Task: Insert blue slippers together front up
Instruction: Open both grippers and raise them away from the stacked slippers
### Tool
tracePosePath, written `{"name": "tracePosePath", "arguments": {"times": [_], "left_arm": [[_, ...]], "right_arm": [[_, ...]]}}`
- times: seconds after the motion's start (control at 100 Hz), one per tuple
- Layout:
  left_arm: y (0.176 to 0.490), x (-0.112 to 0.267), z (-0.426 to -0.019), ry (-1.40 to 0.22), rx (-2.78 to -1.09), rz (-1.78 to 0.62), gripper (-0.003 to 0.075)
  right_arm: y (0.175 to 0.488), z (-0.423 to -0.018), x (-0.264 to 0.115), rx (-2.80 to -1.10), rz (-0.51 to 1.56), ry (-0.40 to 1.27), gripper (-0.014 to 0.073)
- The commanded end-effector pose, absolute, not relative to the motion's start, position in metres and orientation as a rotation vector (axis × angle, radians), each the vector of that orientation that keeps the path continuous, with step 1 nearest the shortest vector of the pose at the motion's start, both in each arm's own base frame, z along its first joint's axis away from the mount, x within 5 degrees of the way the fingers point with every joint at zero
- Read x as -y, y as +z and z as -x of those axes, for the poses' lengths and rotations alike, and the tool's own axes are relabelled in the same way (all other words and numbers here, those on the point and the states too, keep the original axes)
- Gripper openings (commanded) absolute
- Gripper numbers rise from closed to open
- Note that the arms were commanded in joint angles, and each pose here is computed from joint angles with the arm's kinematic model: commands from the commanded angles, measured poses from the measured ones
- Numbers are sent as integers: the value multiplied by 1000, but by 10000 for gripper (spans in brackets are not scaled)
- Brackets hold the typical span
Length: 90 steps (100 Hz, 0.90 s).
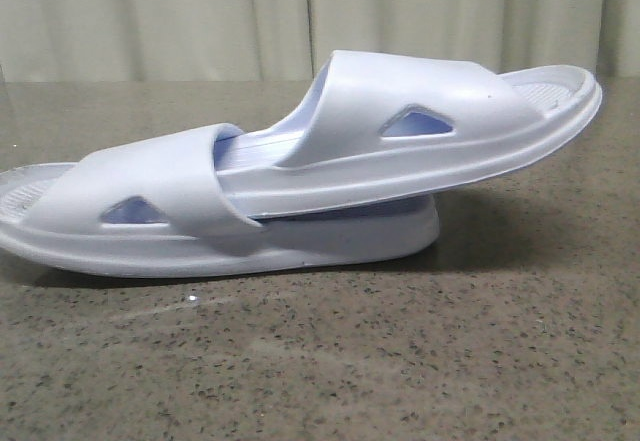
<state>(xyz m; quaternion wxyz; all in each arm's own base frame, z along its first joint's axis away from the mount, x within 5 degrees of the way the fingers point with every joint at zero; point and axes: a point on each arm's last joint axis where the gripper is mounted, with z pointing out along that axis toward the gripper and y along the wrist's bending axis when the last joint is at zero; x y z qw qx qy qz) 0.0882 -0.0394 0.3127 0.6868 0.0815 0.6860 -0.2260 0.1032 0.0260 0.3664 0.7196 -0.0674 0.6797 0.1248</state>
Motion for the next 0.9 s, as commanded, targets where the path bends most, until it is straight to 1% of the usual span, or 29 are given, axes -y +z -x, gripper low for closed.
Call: {"name": "tracePosePath", "arguments": {"times": [0.0, 0.15, 0.27, 0.54, 0.62, 0.78, 0.84, 0.89], "left_arm": [[327, 39, -80, -481, -1471, -221, 531], [328, 37, -67, -407, -1419, -289, 531], [326, 38, -62, -408, -1403, -314, 531], [299, 38, -64, -392, -1470, -330, 531], [291, 37, -66, -387, -1491, -322, 531], [290, 36, -66, -379, -1496, -311, 527], [290, 36, -67, -377, -1496, -308, 503], [290, 36, -67, -377, -1496, -308, 467]], "right_arm": [[371, -91, -20, -1426, 135, 208, 342], [352, -71, -17, -1390, 129, 203, 342], [336, -60, -16, -1373, 125, 197, 342], [298, -58, -15, -1421, 117, 192, 342], [294, -59, -15, -1433, 117, 192, 342], [295, -59, -13, -1419, 99, 178, 340], [296, -59, -11, -1408, 85, 167, 327], [297, -59, -10, -1399, 74, 159, 293]]}}
